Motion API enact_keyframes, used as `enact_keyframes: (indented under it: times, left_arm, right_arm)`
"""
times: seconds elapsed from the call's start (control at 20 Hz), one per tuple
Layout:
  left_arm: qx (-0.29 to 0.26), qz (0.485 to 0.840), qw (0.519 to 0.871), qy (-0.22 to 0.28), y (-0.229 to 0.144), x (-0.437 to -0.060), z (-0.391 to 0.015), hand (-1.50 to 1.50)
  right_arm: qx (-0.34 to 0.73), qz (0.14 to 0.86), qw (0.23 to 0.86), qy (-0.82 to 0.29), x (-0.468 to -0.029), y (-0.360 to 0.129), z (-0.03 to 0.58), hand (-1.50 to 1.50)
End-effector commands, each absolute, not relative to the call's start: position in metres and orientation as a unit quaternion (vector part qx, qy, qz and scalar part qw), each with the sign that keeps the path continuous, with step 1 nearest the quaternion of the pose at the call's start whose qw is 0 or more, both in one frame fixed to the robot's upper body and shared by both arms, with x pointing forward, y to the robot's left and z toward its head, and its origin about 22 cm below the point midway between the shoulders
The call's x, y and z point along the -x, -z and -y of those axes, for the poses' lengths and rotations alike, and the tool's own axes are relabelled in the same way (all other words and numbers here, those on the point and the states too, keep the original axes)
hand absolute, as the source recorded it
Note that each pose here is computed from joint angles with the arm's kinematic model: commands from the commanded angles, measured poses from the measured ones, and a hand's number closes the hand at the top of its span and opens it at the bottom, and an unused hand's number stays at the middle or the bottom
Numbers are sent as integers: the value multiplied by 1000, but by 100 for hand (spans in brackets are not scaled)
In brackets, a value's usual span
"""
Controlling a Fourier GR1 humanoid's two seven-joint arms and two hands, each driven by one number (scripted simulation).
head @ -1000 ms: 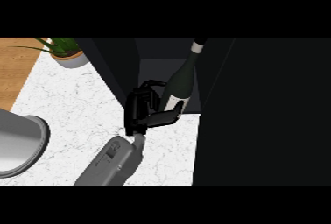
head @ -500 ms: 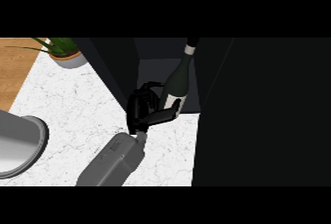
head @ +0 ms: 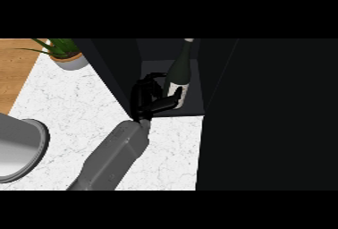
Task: Pick up the wine, place it into the cabinet and close the cabinet
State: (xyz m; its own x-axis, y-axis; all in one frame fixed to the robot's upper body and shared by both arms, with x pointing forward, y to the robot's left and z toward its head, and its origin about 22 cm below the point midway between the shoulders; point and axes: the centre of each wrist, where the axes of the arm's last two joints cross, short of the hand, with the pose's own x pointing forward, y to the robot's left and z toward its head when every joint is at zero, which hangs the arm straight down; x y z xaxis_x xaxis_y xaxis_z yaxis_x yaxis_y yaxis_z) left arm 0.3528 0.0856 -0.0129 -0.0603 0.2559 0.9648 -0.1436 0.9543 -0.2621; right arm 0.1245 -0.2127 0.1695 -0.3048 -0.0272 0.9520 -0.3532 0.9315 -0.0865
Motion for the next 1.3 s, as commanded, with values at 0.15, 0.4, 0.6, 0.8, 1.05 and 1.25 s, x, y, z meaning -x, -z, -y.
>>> enact_keyframes:
  times: [0.15, 0.4, 0.6, 0.8, 1.05, 1.25]
  left_arm:
    - [33, 708, 688, -157, -4, -379, -80, 150]
    - [29, 711, 684, -159, -22, -400, -83, 150]
    - [14, 721, 673, -164, -27, -410, -87, 150]
    - [-54, 724, 674, -138, -49, -429, -103, 150]
    - [-141, 733, 655, -122, -45, -433, -112, 150]
    - [-194, 729, 651, -89, -62, -444, -117, -150]
  right_arm:
    - [-162, 808, 551, -134, -97, -195, 219, -150]
    - [-158, 809, 550, -133, -90, -199, 222, -150]
    - [-154, 808, 552, -135, -94, -189, 223, -150]
    - [-157, 807, 551, -143, -104, -190, 215, -150]
    - [-173, 807, 547, -140, -98, -192, 212, -150]
    - [-162, 810, 547, -133, -112, -182, 214, -150]
